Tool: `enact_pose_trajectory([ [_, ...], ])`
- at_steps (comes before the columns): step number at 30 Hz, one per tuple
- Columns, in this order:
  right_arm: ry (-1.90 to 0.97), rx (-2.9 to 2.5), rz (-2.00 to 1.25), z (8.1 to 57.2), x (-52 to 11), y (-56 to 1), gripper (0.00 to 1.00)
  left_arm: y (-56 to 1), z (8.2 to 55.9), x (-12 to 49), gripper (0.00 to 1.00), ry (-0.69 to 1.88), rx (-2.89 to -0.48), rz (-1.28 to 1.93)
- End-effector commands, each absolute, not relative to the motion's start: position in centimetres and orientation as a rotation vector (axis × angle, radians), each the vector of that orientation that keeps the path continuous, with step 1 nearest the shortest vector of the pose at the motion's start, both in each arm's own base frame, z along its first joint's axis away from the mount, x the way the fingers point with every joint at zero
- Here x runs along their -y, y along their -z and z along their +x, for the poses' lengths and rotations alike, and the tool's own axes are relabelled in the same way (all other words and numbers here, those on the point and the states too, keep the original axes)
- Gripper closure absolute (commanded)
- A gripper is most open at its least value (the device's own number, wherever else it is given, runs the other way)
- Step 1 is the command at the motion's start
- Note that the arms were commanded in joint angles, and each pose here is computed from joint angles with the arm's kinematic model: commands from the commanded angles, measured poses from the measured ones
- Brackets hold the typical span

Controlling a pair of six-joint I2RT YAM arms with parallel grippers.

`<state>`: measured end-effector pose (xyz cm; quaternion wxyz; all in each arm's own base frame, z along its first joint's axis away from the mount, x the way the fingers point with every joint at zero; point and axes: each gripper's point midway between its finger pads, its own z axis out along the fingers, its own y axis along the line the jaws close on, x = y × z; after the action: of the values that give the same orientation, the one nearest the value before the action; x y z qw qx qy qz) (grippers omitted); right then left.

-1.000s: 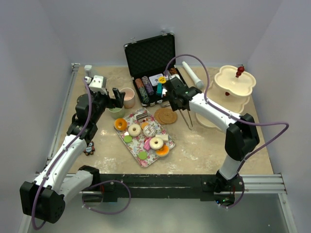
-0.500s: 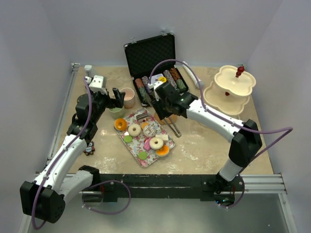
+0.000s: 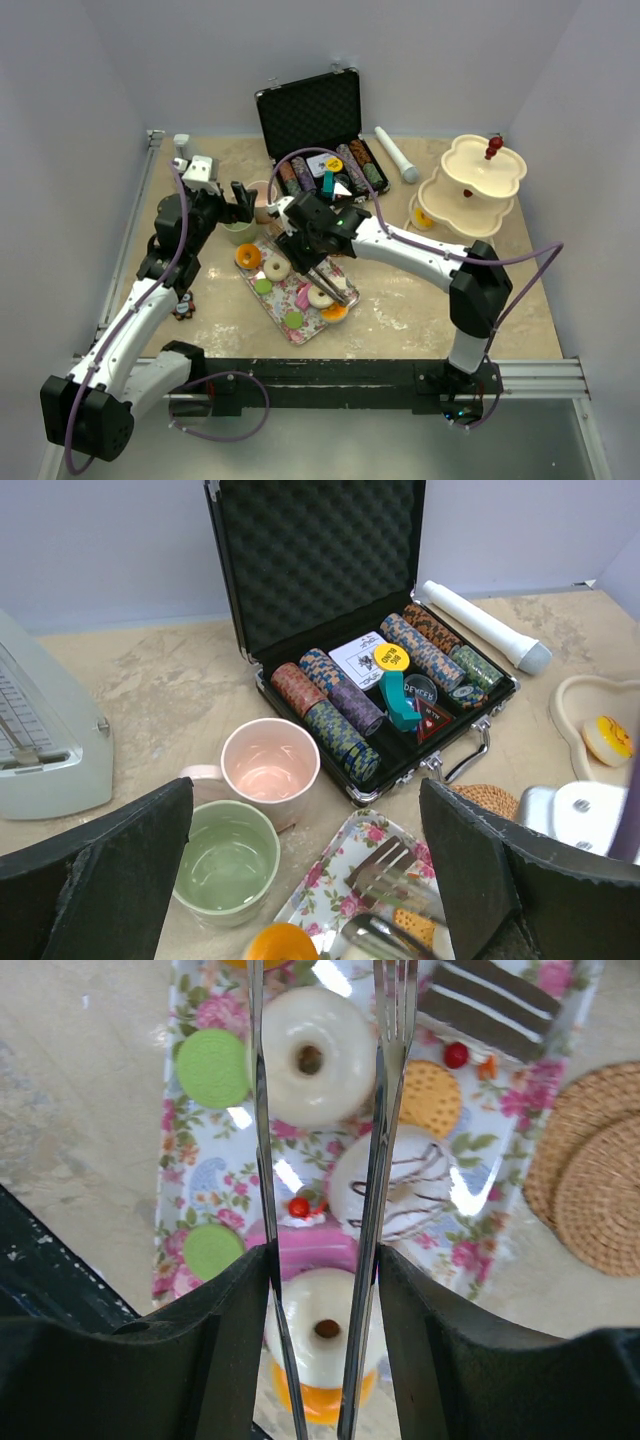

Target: Serve the afternoon tea

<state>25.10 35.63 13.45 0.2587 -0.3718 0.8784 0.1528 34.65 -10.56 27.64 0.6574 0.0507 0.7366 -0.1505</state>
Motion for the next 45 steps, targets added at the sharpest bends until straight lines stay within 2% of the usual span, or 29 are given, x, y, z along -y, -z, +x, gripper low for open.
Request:
enact_pose_trajectory([
  [1,-0.57,-2.328,-1.032,23.4,-39.9,-15.1,0.51,-31.5,33.6,10.5,0.0,0.354,-1.555,0.124],
  [18,-0.573,-2.368,-0.94,23.9,-43.4,-11.0,0.49,-32.5,32.3,10.1,0.0,0.357,-1.51,0.121],
  [36,-0.494,-2.316,-0.851,25.2,-43.2,-13.0,0.41,-32.2,32.6,10.2,0.0,0.356,-1.523,0.121],
  [45,-0.451,-2.336,-0.849,25.3,-42.9,-11.8,0.39,-32.1,32.6,10.2,0.0,0.356,-1.526,0.121],
])
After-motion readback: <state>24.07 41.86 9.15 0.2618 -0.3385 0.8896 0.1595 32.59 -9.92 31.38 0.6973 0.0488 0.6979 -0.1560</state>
